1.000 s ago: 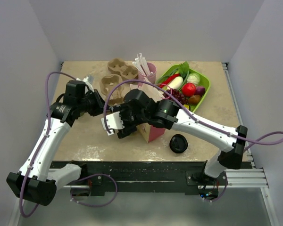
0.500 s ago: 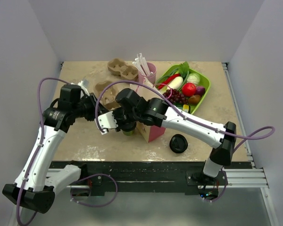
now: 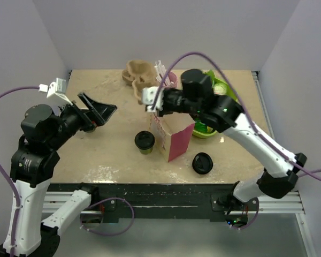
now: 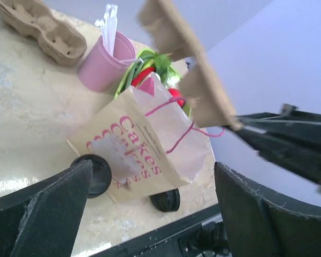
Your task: Pack the takeout coffee
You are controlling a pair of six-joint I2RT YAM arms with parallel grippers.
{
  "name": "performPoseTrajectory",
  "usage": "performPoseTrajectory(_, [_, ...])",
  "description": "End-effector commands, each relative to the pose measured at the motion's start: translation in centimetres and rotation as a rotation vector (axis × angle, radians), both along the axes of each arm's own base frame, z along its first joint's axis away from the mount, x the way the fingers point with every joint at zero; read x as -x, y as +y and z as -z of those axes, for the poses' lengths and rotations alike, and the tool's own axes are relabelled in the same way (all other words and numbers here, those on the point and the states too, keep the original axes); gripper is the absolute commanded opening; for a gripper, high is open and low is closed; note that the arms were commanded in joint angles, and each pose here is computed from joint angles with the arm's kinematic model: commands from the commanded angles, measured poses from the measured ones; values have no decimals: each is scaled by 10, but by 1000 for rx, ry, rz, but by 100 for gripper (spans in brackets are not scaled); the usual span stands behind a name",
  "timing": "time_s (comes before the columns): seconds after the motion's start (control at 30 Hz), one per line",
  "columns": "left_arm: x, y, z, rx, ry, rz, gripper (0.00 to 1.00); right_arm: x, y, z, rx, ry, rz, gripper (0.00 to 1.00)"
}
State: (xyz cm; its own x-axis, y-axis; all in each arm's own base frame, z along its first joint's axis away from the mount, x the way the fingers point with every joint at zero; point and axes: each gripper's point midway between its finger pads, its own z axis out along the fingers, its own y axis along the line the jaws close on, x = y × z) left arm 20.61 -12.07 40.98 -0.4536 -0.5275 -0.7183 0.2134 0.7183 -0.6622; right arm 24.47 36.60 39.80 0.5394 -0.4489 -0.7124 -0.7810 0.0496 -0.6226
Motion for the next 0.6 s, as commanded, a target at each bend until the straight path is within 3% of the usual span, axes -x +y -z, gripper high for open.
performPoseTrajectory(0.0, [-19, 5, -8, -20, -64, -47, 100, 17, -29, -87, -296, 11, 47, 0])
performPoseTrajectory(0.2, [-64, -16, 30, 10, -9, -7, 100, 25, -79, -96, -455, 308, 297, 1])
performPoseTrajectory(0.4, [-134, -41, 69, -74, 56, 31, 100, 65, -111, -94, -597, 493, 309, 0])
performPoseTrajectory(0.53, [-171, -80, 73, -144, 21, 201, 100, 79, -122, -88, -588, 548, 315, 0])
performPoseTrajectory(0.57, [-178, -90, 96, -181, 89, 222, 99, 83, -119, -83, -580, 583, 299, 0])
